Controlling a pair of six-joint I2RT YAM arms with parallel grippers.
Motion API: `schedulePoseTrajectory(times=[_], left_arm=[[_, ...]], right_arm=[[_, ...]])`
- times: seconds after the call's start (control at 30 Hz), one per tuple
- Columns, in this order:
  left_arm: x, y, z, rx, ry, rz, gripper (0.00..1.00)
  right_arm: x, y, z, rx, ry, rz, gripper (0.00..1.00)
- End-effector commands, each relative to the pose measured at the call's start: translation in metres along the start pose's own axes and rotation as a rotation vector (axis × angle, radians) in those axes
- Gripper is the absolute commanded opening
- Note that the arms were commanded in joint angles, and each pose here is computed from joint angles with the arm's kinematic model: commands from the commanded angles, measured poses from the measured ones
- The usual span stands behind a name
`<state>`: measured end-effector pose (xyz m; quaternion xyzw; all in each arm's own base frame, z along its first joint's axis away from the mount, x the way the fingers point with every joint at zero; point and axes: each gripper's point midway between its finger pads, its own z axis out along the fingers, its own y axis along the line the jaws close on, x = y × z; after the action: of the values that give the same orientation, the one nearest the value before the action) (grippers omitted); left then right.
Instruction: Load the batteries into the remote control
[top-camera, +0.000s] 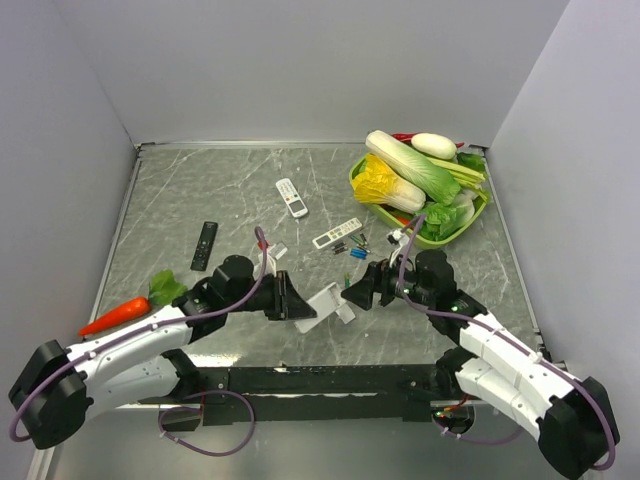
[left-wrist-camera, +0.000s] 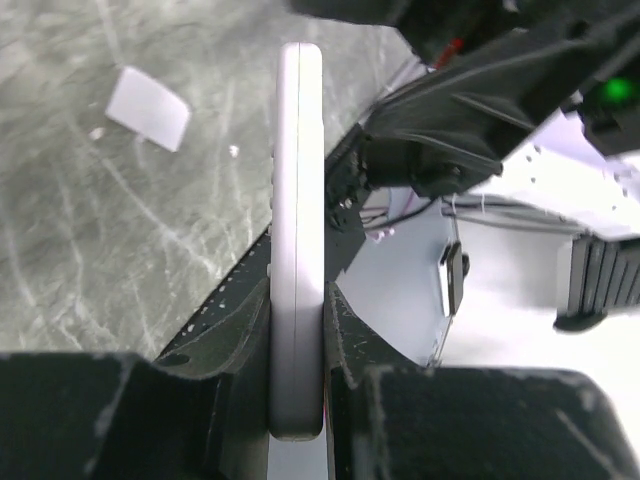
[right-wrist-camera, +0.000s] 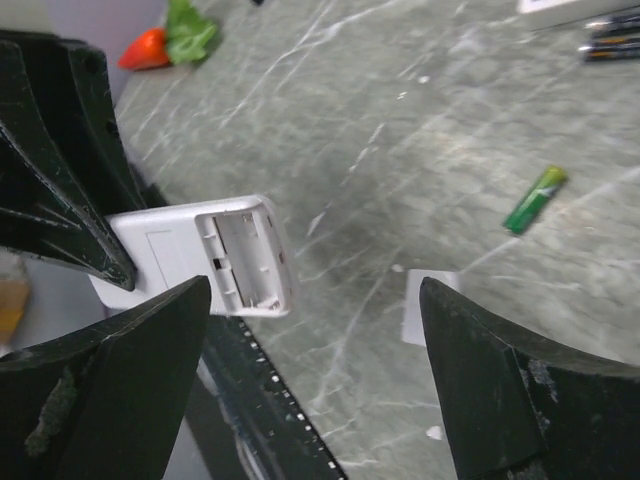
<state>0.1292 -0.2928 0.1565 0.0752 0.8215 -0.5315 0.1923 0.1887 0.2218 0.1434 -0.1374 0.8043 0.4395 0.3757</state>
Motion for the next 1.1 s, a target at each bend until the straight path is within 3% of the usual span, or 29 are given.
schedulePoseTrajectory(times=[0.0, 0.33, 0.43, 0.53, 0.57, 0.67, 0.73, 0.83, 0.87, 0.93, 0.97, 1.0, 1.07], left_arm=[[-0.007, -0.036, -0.011, 0.117, 0.017, 0.142, 0.01], [-0.010, -0.065, -0.020, 0.209, 0.050, 0.263, 0.01], [-0.007, -0.065, -0.020, 0.214, 0.073, 0.279, 0.01], [-0.010, -0.066, -0.020, 0.207, 0.070, 0.296, 0.01], [-0.012, -0.066, -0.020, 0.202, 0.066, 0.300, 0.01], [-0.019, -0.060, -0.020, 0.154, 0.051, 0.289, 0.05], [-0.025, -0.058, -0.020, 0.139, 0.028, 0.282, 0.11], [-0.036, -0.055, -0.024, 0.120, -0.029, 0.251, 0.38], [-0.046, -0.050, -0.025, 0.094, -0.074, 0.240, 0.60], [-0.054, -0.051, -0.031, 0.086, -0.142, 0.215, 0.77], [-0.062, -0.045, -0.032, 0.051, -0.193, 0.199, 0.93], [-0.069, -0.049, -0.035, 0.058, -0.240, 0.191, 0.99], [-0.075, -0.047, -0.041, 0.049, -0.305, 0.188, 0.99]], right_arm=[[-0.014, 0.033, 0.002, -0.149, 0.010, -0.045, 0.87], [-0.015, 0.061, -0.001, -0.354, 0.032, -0.057, 0.70], [-0.017, 0.069, -0.005, -0.406, 0.023, -0.064, 0.57], [-0.018, 0.073, -0.008, -0.431, 0.025, -0.073, 0.35], [-0.019, 0.074, -0.009, -0.432, 0.021, -0.079, 0.24], [-0.023, 0.073, -0.008, -0.412, 0.013, -0.078, 0.08], [-0.026, 0.072, -0.008, -0.397, 0.002, -0.072, 0.02], [-0.036, 0.072, -0.008, -0.371, -0.039, -0.054, 0.00], [-0.042, 0.069, -0.007, -0.341, -0.070, -0.034, 0.00], [-0.049, 0.066, -0.006, -0.305, -0.106, -0.016, 0.00], [-0.053, 0.065, -0.006, -0.287, -0.124, 0.012, 0.00], [-0.058, 0.063, -0.005, -0.262, -0.152, 0.023, 0.00], [-0.065, 0.064, -0.004, -0.241, -0.181, 0.043, 0.00]])
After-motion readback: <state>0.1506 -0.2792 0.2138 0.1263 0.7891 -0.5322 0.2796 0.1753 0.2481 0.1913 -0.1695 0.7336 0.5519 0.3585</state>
